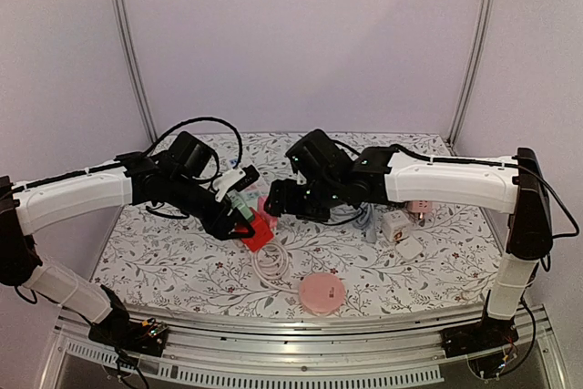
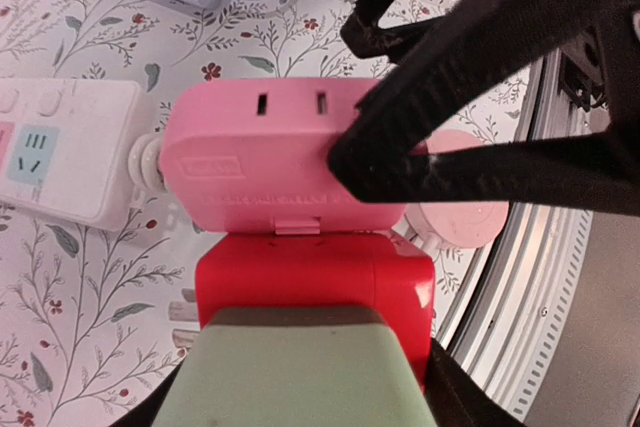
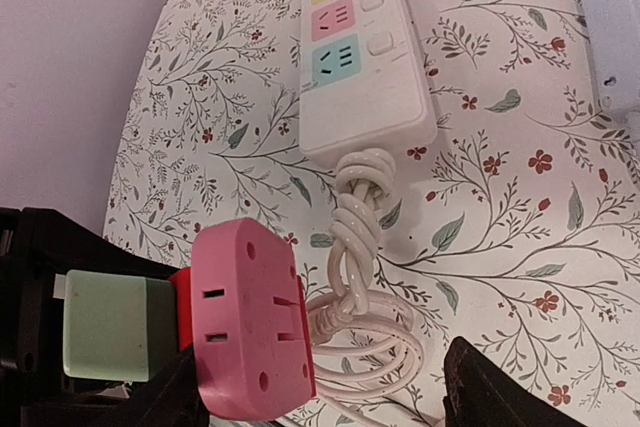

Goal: Pull the plug off the socket
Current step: Remove the plug from the socket.

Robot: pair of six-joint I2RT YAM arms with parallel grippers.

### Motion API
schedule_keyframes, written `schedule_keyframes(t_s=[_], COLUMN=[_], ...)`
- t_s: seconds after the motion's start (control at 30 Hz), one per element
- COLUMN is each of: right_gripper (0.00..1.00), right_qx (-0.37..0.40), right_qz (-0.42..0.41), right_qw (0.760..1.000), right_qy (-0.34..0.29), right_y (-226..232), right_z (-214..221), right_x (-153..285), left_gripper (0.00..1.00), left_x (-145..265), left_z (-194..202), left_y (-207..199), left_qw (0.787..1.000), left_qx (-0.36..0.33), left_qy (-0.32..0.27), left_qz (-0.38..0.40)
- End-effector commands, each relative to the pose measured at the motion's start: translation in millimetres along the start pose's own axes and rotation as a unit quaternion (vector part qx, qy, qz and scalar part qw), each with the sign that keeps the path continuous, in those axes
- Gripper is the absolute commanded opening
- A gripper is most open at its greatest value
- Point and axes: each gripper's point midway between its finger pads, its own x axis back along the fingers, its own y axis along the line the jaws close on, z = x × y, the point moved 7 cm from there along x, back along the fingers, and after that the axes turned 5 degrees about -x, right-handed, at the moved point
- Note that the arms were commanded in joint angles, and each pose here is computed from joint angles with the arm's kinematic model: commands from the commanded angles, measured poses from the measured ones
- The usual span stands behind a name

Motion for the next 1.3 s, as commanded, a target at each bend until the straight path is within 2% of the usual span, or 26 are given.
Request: schedule_keyframes(t_s=[0.0,0.2,0.43,0.73,0.93,1.27], right_gripper=[0.78,0.73,0.74,0.76,0.78,0.78], right_qx=[-0.023,-0.058,-0.052,-0.142,-0.214,-0.253], right_qz=[0.041,0.062,0.008,-0.108,-0.127,-0.175], right_qw=[0.998,0.995,0.998,0.984,0.968,0.951], right_qy=[-0.032,-0.043,-0.046,0.001,0.021,0.034], right_y=[-21.3,-48.4,-34.1,-23.6,-30.6,-21.1], right_z=[-9.8,-14.4,-22.4,-13.0,-1.8,-2.2], right_x=[18.5,31.2,47.9,13.8,-12.6,-31.2], left_gripper=[0.25,0.25,0.24,0.24,0.24,0.24], left_x=[11.4,12.4,13.0,18.5,27.7,29.8], left_z=[-25.5,-25.4,-25.8,-26.6,-27.9,-28.0], left_y=[-7.7,-7.8,-7.7,-8.2,-8.4,-9.6], left_qw=[0.997,0.997,0.997,0.996,0.994,0.993], left_qx=[-0.043,-0.044,-0.045,-0.050,-0.058,-0.061], left_qy=[-0.058,-0.058,-0.059,-0.070,-0.090,-0.097], left_qz=[0.005,0.003,0.002,-0.011,-0.030,-0.030])
